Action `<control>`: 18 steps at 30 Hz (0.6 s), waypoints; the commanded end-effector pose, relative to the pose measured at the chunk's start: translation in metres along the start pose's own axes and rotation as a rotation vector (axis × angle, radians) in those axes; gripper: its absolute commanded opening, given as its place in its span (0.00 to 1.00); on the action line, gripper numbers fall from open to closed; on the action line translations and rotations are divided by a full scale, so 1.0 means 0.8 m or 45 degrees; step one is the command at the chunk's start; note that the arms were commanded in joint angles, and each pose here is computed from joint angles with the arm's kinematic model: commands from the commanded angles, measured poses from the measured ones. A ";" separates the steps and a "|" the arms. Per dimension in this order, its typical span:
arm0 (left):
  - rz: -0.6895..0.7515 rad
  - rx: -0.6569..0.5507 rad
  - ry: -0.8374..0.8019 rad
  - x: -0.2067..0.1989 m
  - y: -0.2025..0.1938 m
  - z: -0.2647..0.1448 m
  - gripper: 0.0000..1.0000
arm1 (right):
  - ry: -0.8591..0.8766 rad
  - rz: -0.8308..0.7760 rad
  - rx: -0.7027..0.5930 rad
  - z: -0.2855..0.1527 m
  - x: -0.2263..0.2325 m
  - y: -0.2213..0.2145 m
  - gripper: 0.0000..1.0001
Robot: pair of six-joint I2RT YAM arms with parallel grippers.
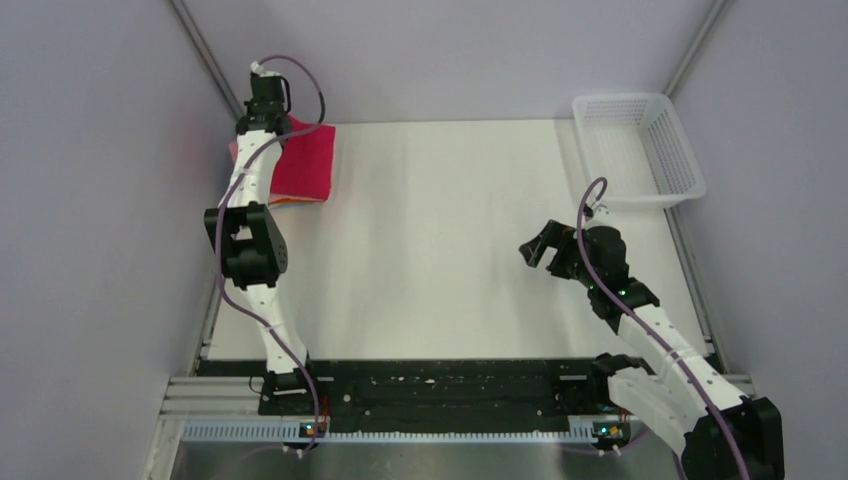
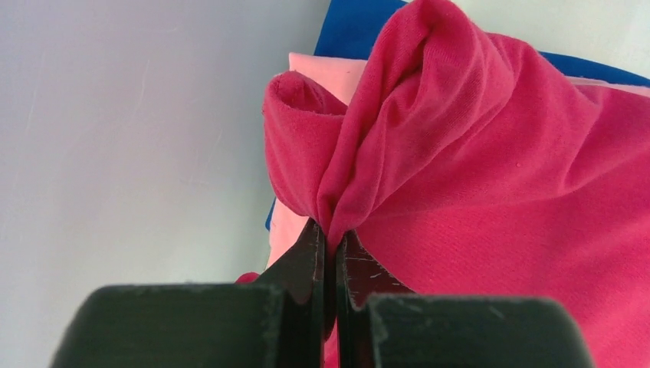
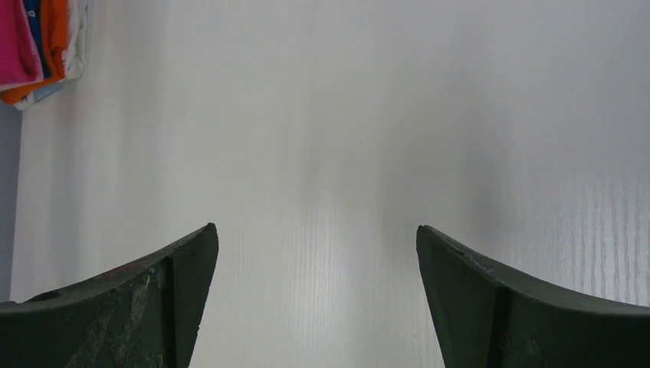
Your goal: Fold and stack the t-shirts
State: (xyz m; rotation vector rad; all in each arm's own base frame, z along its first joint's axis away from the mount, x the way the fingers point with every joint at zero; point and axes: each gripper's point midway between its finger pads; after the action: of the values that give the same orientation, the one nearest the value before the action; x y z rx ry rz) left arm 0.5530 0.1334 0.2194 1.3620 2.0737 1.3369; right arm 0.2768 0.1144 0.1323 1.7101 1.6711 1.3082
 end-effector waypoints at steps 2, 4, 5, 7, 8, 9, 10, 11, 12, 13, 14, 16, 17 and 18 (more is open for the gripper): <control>-0.123 -0.119 0.015 0.016 0.043 0.006 0.00 | -0.016 -0.025 -0.073 -0.003 0.002 0.032 0.99; -0.123 -0.119 0.072 0.026 0.040 0.014 0.00 | -0.021 -0.026 -0.068 -0.002 0.001 0.032 0.99; -0.118 -0.117 0.087 0.029 0.038 0.017 0.00 | -0.023 -0.024 -0.067 -0.002 0.001 0.032 0.99; -0.126 -0.117 0.088 0.031 0.036 0.023 0.00 | -0.026 -0.026 -0.061 0.000 0.001 0.031 0.99; -0.139 -0.117 0.082 0.030 0.035 0.027 0.00 | -0.026 -0.027 -0.060 0.000 0.001 0.032 0.99; -0.151 -0.117 0.085 0.032 0.035 0.031 0.00 | -0.029 -0.025 -0.055 0.001 0.000 0.030 0.99; -0.160 -0.113 0.087 0.033 0.034 0.034 0.00 | -0.026 -0.026 -0.050 0.002 0.000 0.030 0.99; -0.162 -0.112 0.096 0.034 0.033 0.037 0.00 | -0.023 -0.027 -0.051 0.001 0.001 0.031 0.99; -0.163 -0.111 0.119 0.038 0.032 0.041 0.00 | -0.023 -0.030 -0.050 0.001 0.002 0.032 0.99; -0.168 -0.112 0.142 0.042 0.031 0.043 0.00 | -0.024 -0.033 -0.050 0.001 0.002 0.032 0.99; -0.170 -0.110 0.158 0.046 0.029 0.046 0.00 | -0.030 -0.036 -0.054 0.000 0.001 0.033 0.99; -0.187 -0.107 0.190 0.054 0.027 0.049 0.03 | -0.043 -0.037 -0.059 -0.001 -0.002 0.032 0.99; -0.200 -0.108 0.210 0.059 0.026 0.051 0.07 | -0.044 -0.037 -0.061 -0.001 -0.003 0.033 0.99; -0.209 -0.107 0.219 0.061 0.026 0.051 0.14 | -0.045 -0.038 -0.057 0.000 -0.003 0.032 0.99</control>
State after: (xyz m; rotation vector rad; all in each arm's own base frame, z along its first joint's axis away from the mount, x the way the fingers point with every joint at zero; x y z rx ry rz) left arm 0.5604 0.1743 0.1876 1.2704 2.1862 1.3706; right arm 0.2773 0.1104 0.1245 1.7292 1.6906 1.2471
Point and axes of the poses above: each gripper's point midway between its finger pads, its own z axis out along the fingers, its own x axis along the line the jaws close on, y = z × x, and after that the axes turned 13 degrees about -z, right-handed
